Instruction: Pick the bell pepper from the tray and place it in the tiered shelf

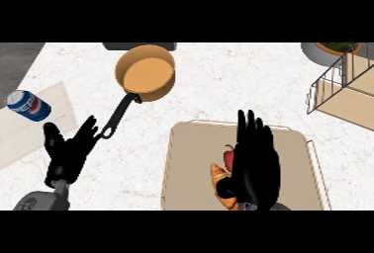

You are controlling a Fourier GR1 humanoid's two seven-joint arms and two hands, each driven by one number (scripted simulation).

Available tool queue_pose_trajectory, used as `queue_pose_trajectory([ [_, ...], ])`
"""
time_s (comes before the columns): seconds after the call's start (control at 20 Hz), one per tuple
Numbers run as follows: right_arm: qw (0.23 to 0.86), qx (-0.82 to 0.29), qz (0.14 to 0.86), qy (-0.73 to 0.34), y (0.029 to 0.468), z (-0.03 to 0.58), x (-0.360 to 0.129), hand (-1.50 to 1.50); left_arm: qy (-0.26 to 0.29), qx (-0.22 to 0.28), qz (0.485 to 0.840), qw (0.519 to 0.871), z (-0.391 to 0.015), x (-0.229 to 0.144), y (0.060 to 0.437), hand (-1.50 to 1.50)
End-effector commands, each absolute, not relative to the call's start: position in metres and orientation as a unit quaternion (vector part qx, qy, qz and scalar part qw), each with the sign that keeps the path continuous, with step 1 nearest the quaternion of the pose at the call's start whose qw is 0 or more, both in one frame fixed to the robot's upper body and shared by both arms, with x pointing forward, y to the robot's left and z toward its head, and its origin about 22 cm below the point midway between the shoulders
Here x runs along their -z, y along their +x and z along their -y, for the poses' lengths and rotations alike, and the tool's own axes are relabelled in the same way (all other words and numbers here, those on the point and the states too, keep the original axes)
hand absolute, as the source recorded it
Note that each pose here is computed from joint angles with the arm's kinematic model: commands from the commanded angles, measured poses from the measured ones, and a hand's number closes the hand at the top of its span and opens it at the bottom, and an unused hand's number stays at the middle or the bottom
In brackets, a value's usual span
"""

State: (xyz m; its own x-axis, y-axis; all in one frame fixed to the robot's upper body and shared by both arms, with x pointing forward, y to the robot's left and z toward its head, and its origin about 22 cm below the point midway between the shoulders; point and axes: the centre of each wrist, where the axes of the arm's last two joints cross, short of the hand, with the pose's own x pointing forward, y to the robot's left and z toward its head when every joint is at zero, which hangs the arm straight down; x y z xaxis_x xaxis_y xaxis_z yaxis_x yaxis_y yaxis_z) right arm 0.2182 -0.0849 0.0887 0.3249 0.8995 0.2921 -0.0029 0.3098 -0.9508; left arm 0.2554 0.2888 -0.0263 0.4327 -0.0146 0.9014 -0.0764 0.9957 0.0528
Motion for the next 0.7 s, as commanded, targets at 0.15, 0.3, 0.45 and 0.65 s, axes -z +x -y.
queue_pose_trajectory([
  [0.15, 0.696, -0.312, 0.36, -0.538, 0.232, 0.062, -0.078, -1.5, 0.039, -0.022, 0.524, 0.851, -0.302, 0.023, 0.264, 0.0],
  [0.3, 0.685, -0.318, 0.348, -0.556, 0.229, 0.059, -0.075, -1.5, 0.034, -0.022, 0.532, 0.846, -0.299, 0.024, 0.251, 0.0],
  [0.45, 0.683, -0.302, 0.354, -0.563, 0.233, 0.056, -0.087, -1.5, 0.03, -0.017, 0.527, 0.849, -0.299, 0.016, 0.258, 0.0],
  [0.65, 0.687, -0.309, 0.338, -0.564, 0.231, 0.059, -0.05, -1.5, 0.041, -0.015, 0.53, 0.847, -0.292, 0.02, 0.257, 0.0],
])
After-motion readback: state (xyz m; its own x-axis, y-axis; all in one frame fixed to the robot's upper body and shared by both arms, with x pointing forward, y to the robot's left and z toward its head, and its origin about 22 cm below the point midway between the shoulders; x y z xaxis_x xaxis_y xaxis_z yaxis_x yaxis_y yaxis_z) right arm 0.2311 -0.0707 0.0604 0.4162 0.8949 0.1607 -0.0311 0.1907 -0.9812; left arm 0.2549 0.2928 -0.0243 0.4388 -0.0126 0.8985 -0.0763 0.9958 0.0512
